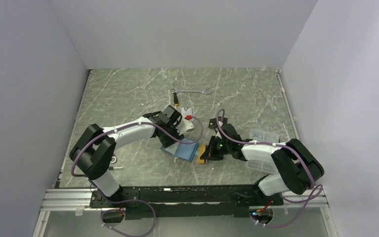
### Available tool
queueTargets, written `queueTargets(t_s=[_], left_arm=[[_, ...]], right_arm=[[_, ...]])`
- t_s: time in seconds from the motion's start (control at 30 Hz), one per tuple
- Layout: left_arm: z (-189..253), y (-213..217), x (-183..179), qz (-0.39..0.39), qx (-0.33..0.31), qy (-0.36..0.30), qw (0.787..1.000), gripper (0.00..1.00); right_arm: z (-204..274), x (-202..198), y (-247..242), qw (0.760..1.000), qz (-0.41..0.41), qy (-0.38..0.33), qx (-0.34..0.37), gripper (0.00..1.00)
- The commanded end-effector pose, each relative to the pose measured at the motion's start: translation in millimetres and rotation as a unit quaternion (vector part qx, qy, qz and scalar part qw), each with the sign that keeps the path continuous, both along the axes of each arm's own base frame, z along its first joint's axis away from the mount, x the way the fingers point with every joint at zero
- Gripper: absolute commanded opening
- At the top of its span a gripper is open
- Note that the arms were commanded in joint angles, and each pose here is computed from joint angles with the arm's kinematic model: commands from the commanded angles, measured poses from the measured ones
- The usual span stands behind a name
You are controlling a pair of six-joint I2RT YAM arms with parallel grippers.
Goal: Put the credit cards into the card holder
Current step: Open the card holder at the center of the board.
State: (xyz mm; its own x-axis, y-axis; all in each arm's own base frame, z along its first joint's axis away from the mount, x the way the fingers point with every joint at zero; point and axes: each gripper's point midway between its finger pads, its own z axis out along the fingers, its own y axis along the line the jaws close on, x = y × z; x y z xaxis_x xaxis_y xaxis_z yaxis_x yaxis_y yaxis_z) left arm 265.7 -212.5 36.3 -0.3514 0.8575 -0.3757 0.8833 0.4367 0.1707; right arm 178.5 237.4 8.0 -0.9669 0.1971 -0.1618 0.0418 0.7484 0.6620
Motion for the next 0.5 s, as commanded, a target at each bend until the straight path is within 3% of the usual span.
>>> queueTargets(t_s=[0.0,0.13,0.33,0.47], left_arm=[[53.1,-38.3,-2.8,-0.023,-0.092,0.003,0.995,0.56],[64.1,-64.7,-7.1,-0.062,-0.117,-0.015,0.991,0.55],[53.6,-99.0,-19.6,-0.136,-0.098,-0.051,0.984,0.55],[48.8,-115.8,-32.8,-0.170,-0.100,-0.039,0.980,0.54]], right_arm=[[-55.2,-37.2,-52.2,0.988,-0.018,0.067,-0.137,0.00],[-54.9,-35.7,-50.8,0.988,-0.018,0.067,-0.137,0.00],[-53.2,-34.4,-50.1,0.988,-0.018,0.065,-0.136,0.00],[-54.5,-36.0,-50.9,0.988,-0.018,0.067,-0.136,0.00]])
